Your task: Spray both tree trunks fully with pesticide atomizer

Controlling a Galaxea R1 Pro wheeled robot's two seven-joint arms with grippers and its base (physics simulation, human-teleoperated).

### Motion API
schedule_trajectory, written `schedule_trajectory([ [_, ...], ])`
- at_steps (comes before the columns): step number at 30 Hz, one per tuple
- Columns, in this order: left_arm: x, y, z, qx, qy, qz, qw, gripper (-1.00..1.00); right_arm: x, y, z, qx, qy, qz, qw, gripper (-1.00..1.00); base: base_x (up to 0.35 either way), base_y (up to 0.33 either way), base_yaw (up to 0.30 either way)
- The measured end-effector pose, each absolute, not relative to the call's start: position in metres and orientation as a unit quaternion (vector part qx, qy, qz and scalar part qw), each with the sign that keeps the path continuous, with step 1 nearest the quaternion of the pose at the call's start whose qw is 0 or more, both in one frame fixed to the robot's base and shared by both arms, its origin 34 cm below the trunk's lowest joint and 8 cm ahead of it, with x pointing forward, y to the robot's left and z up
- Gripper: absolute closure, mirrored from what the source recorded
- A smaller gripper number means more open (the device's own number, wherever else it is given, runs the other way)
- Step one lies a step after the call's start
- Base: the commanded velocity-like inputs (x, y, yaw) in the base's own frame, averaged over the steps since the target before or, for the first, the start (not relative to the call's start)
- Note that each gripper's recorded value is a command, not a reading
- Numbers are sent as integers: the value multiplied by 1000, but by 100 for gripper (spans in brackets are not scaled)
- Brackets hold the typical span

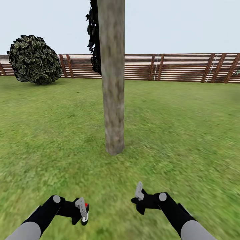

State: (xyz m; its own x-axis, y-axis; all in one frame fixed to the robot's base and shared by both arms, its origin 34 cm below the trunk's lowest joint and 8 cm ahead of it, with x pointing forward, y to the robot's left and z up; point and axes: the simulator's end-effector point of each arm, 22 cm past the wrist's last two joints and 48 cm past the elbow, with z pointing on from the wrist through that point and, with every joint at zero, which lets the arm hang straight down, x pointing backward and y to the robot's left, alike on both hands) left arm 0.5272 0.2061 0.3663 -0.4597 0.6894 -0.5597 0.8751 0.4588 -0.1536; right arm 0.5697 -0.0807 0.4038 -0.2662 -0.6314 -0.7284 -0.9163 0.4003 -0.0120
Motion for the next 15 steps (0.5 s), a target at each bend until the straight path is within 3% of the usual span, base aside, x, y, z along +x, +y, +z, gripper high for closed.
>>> schedule_trajectory([
  [15, 514, 156, 365, 508, 801, -241, 208, 100, 552, -21, 434, -541, 721, 279, 332, 100, 0, 0, 0],
])
